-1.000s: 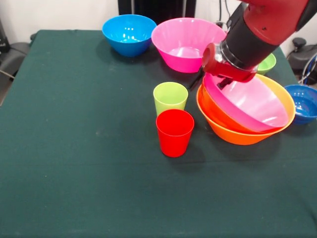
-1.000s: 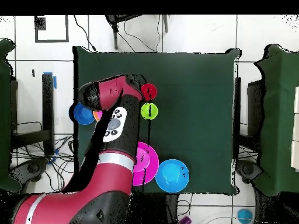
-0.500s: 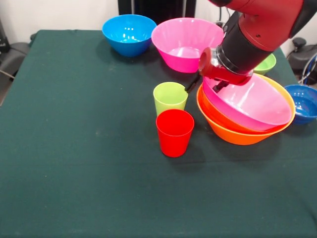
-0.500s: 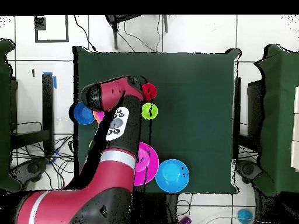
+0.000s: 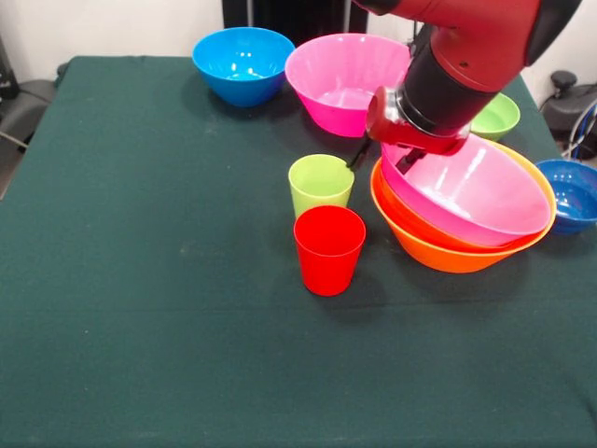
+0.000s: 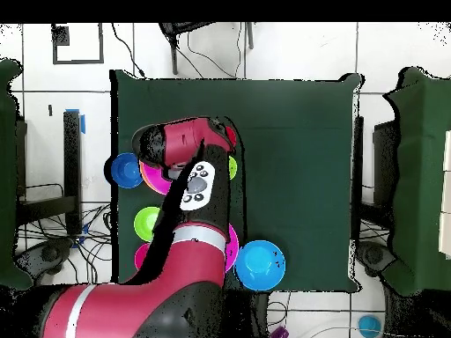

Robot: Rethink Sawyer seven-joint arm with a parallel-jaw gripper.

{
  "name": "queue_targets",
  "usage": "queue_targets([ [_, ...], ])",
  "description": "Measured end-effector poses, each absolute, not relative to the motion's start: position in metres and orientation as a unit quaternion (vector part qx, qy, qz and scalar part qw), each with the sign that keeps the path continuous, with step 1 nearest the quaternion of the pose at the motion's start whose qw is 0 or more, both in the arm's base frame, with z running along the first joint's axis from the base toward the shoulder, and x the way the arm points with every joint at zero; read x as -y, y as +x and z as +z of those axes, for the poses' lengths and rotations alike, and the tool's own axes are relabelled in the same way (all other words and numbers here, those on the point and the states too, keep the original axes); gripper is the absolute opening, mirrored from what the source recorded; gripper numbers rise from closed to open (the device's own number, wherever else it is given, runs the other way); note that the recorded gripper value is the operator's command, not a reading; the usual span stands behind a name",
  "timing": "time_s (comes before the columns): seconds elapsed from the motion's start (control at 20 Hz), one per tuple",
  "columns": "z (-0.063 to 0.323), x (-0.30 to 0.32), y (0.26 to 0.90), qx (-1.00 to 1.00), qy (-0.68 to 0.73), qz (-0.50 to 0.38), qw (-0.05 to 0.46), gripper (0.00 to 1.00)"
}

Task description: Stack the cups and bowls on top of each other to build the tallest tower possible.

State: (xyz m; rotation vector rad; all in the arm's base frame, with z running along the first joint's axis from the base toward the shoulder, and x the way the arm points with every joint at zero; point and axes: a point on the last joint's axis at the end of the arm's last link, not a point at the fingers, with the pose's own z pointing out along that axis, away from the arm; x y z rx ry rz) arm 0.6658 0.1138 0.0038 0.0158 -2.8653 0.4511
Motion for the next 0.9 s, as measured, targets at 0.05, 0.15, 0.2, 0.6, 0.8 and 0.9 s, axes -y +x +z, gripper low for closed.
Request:
queue_targets([
  [0.05,0.003,-0.113,0.664,0.981,0.003,0.151,0.123,1.0],
  [0.15,0.004,-0.111,0.663,0.982,0.0,0.144,0.125,1.0],
  [0.2,0.005,-0.111,0.663,0.982,-0.001,0.141,0.126,1.0],
  [0.6,-0.002,-0.12,0.655,0.983,0.002,0.125,0.136,1.0],
  [0.8,-0.006,-0.122,0.652,0.983,0.003,0.121,0.141,1.0],
  [0.9,-0.006,-0.12,0.652,0.983,0.002,0.12,0.141,1.0],
])
